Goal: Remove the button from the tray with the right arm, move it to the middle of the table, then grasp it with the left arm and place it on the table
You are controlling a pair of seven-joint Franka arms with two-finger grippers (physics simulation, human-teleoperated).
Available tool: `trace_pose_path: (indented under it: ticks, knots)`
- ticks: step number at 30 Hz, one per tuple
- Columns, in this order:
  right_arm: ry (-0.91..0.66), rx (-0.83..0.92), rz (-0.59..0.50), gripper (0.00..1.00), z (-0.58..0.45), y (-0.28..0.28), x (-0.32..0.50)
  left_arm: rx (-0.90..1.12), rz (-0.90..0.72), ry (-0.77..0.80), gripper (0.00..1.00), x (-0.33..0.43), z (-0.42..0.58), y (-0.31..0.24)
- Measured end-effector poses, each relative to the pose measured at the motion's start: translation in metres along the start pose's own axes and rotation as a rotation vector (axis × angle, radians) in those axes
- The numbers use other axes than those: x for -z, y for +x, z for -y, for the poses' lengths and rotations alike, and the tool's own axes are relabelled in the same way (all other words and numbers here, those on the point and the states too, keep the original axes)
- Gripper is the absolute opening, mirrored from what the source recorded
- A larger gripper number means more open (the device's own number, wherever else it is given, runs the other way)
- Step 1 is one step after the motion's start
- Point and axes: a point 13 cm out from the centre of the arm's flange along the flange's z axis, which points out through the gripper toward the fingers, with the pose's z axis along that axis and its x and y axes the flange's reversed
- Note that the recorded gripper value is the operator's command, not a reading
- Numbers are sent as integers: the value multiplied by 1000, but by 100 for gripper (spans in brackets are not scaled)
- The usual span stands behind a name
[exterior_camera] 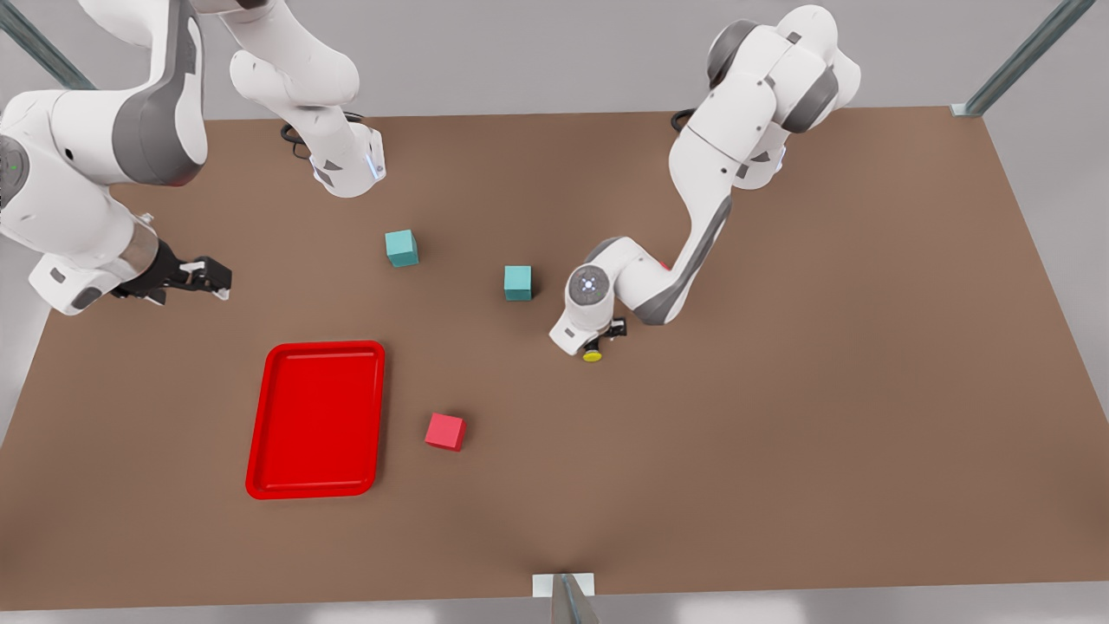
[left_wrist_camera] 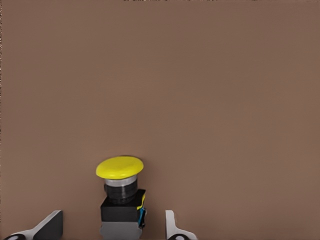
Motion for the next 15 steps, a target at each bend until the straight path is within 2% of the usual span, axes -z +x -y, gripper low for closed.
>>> trace_pose_path:
  ticks: [15]
  knots:
    - [-7,-25,15,100,7,-6,2,-8,28,46,100,-12,7,-1]
